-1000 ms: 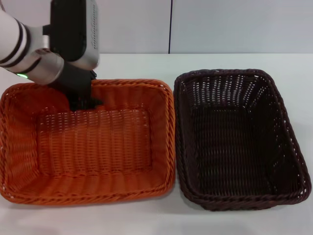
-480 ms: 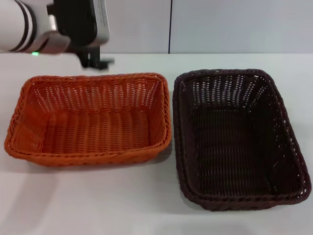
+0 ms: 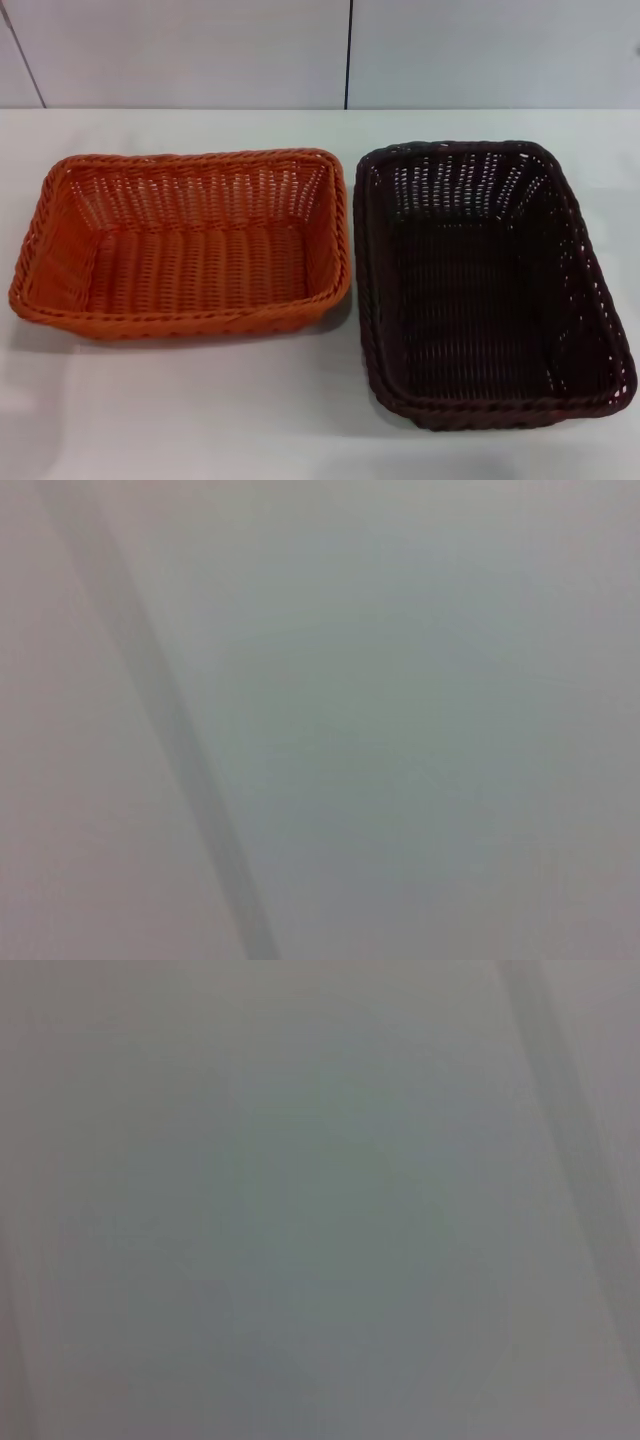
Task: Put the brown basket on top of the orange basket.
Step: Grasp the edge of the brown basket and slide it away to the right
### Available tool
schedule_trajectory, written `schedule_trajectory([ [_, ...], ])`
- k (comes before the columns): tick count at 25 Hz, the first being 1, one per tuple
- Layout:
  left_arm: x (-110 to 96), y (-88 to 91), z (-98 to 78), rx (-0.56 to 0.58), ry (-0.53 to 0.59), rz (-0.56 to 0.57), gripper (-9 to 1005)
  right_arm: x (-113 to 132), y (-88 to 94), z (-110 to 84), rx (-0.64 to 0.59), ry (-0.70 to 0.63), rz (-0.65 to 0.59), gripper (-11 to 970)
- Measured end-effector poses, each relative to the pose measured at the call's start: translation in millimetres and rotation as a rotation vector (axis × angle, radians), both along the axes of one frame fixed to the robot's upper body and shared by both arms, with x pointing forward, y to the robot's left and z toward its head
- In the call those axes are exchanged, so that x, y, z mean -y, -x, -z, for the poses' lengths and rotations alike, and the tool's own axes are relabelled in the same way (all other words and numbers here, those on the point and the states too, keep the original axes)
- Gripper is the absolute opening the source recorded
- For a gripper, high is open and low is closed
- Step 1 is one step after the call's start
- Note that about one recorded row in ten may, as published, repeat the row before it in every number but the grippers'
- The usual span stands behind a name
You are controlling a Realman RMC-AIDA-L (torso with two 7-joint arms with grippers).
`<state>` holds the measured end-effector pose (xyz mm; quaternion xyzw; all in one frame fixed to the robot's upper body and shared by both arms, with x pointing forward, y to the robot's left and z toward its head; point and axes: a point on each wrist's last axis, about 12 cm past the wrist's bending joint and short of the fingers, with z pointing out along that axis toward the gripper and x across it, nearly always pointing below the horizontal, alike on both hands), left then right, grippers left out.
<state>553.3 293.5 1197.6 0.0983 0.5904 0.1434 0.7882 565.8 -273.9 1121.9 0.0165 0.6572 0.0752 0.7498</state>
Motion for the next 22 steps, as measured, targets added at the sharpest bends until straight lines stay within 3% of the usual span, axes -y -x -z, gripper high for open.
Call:
schedule_trajectory([
  [2,-19,24.9,28.2,0.093,0.095,-0.063,781,-14,-9.7,-22.2,-0.06,0.032,-0.105,770],
  [4,-19,24.9,28.2,0.093,0.095,-0.063,781,-26,-16.6,-43.1,-0.165,0.079,-0.199,770],
  [5,-39,54.2,62.7,0.16,0.189,-0.138,781,-32,-18.5,-54.4,-0.208,0.106,-0.237,770],
  [8,-60,82.5,97.4,0.16,0.273,-0.215,781,-49,-21.5,-84.6,-0.38,0.239,-0.355,770],
  [9,-60,82.5,97.4,0.16,0.273,-0.215,781,-56,-20.9,-94.7,-0.43,0.283,-0.395,769],
  [10,-68,90.4,115.8,0.102,0.286,-0.242,781,-61,-19.4,-102.4,-0.471,0.323,-0.434,769],
  [12,-73,95.6,132.4,0.041,0.298,-0.265,781,-74,-9.8,-122.2,-0.599,0.462,-0.571,769],
  [15,-79,99.1,147.9,-0.019,0.315,-0.296,781,-82,-1.8,-132.3,-0.649,0.533,-0.657,768],
  [17,-82,99.5,154.3,-0.045,0.327,-0.319,782,-92,12.8,-139.0,-0.735,0.629,-0.792,768],
  [22,-84,94.4,162.3,-0.084,0.332,-0.334,782,-99,29.1,-140.4,-0.832,0.704,-0.946,767],
])
